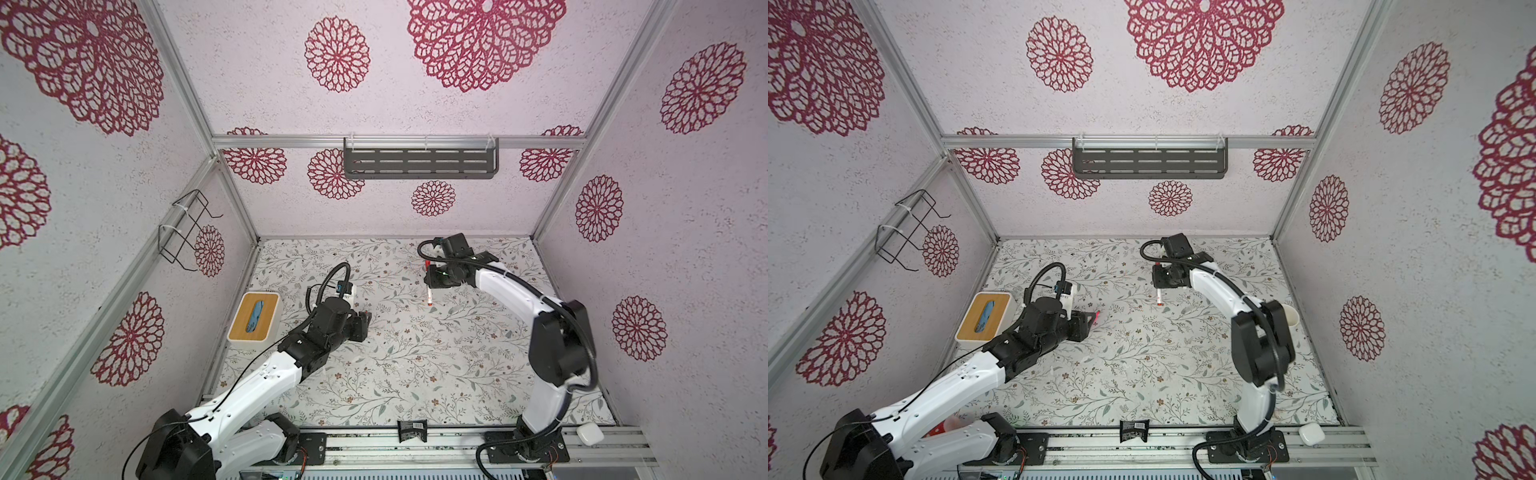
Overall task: Insert the pens into the pen caps
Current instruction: 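Lower the capped marker beside the blue highlighter and open the right gripper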
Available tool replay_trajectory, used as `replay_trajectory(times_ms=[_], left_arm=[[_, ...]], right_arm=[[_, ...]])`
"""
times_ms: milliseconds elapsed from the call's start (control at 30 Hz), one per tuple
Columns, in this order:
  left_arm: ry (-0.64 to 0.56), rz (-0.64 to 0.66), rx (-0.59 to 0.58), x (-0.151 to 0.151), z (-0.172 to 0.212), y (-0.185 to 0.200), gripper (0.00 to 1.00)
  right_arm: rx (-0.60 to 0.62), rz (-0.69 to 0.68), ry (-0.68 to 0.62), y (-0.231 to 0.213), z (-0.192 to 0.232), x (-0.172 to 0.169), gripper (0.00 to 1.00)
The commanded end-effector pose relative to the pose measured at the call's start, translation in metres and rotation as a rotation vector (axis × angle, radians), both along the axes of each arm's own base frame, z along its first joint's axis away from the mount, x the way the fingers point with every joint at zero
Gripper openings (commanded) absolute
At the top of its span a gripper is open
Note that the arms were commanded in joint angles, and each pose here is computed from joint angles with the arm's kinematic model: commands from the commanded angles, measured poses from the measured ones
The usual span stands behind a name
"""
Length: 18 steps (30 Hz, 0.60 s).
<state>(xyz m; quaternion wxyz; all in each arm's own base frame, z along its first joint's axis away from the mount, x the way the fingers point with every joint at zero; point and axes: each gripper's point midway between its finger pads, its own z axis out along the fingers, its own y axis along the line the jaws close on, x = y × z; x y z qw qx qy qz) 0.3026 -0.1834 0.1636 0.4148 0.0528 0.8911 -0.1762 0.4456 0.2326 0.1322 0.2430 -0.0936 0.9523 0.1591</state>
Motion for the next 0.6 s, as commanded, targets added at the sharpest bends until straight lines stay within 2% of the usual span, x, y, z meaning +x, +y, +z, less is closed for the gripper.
replay_trajectory(times_ms=[0, 233, 567], left_arm=[[0.073, 0.06, 0.041, 0.001, -0.016, 0.013, 0.51], [0.088, 0.057, 0.021, 0.001, -0.024, 0.012, 0.51], [0.087, 0.057, 0.025, 0.002, -0.026, 0.016, 0.51]], right_arm=[[-0.1, 0.003, 0.034, -0.014, -0.009, 0.016, 0.0], [-0.157, -0.026, 0.054, -0.02, -0.042, 0.065, 0.0], [-0.257, -0.126, 0.012, -0.043, -0.066, 0.109, 0.0]])
